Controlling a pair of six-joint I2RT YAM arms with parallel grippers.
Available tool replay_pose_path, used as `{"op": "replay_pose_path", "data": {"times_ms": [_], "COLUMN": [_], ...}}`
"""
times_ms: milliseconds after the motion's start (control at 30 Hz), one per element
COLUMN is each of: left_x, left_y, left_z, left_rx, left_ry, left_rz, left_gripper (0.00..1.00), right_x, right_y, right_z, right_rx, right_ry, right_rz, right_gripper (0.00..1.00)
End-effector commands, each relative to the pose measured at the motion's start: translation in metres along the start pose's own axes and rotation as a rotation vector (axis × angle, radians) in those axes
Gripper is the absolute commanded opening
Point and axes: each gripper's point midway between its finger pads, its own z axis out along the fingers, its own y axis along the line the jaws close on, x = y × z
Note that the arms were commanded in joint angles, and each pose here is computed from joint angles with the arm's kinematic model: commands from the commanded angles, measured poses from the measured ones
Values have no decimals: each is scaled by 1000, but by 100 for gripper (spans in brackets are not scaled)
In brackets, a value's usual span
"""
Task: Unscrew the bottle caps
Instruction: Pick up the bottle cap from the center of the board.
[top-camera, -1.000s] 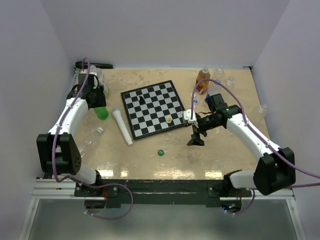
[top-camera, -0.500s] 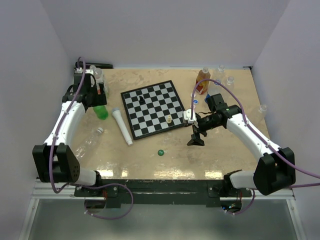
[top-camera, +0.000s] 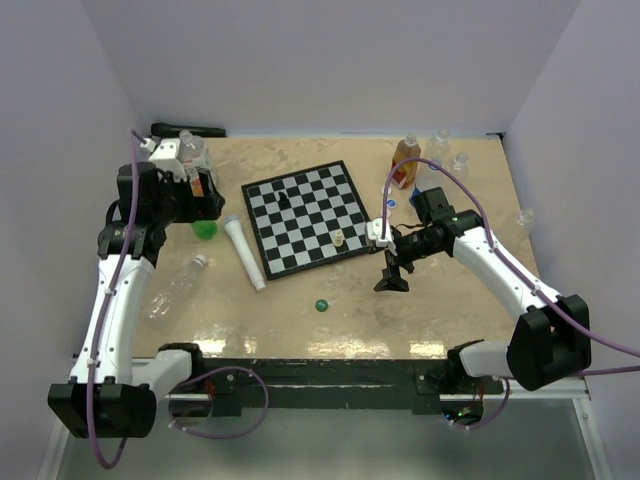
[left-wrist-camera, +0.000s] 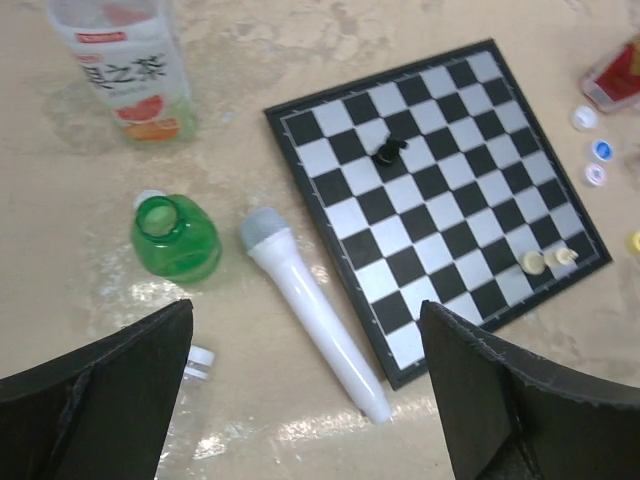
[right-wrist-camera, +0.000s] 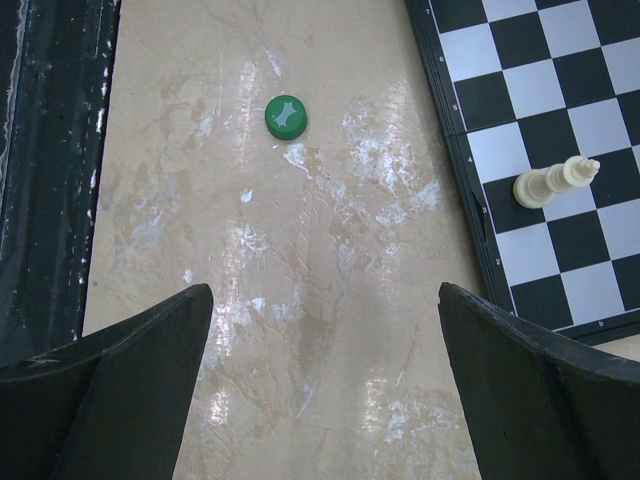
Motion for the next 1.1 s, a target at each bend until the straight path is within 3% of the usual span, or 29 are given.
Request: {"op": "replay_pose_path", "data": {"times_ms": [0,167,467,1067], "left_x": [24,74,165,265], "left_y": [-52,-106,-161,-174], "left_z": [-11,-14,-25,-34], "left_rx": [250,363,407,388], "left_ry": [56,213,442,669], "left_rz": [-2,55,151,218], "left_gripper": [97,93,89,74], "right_x": [-4,-3,0,3], "right_y": [-3,-3,-6,-6], "right_z": [-2,-1,0,2], "right_rx": [12,9,18,13], "right_ry": [-7,-4,8,14], "right_rz": [-32,-26,-17,-8], "right_gripper": [98,98,98,98]}}
